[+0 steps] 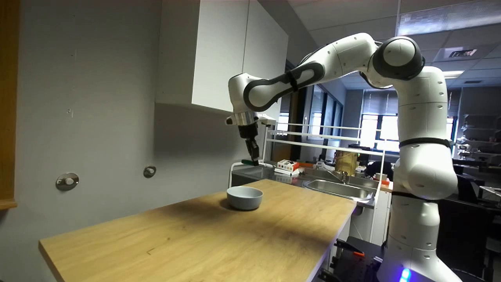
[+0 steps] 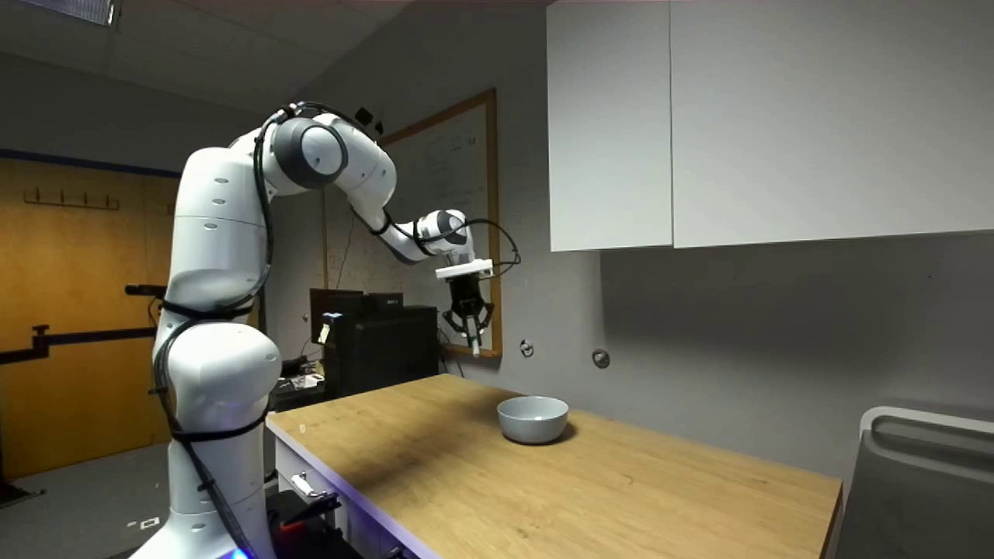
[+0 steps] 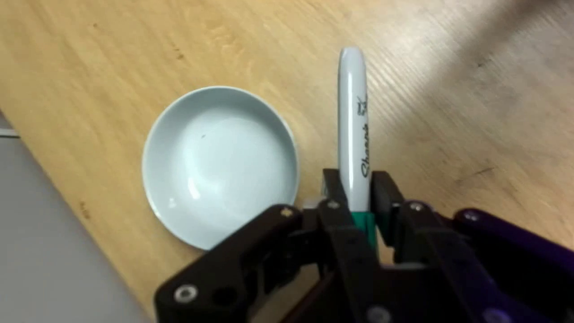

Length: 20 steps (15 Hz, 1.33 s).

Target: Put the marker in the white bowl

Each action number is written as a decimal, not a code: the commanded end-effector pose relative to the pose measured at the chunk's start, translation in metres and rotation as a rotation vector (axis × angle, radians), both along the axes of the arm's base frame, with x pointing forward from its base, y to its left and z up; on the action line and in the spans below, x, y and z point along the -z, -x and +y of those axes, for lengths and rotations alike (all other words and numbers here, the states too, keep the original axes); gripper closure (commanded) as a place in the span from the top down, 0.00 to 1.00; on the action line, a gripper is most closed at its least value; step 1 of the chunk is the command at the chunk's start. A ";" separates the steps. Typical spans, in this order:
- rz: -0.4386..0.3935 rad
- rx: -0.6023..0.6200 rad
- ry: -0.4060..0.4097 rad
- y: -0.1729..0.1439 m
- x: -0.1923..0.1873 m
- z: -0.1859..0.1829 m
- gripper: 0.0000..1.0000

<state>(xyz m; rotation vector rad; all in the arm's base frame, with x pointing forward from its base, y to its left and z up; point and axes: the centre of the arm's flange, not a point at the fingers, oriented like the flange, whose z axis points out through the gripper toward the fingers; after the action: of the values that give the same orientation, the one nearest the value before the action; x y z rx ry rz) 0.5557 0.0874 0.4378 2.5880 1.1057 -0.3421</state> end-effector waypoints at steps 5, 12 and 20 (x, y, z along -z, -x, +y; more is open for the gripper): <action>-0.103 -0.099 -0.200 -0.091 -0.028 -0.071 0.06; -0.051 -0.155 -0.420 -0.144 0.034 -0.085 0.06; 0.010 -0.133 -0.483 -0.155 0.091 -0.116 0.06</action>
<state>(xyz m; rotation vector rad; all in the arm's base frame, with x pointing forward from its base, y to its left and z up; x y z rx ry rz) 0.6967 -0.0239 0.3477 2.8801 1.4813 -0.0512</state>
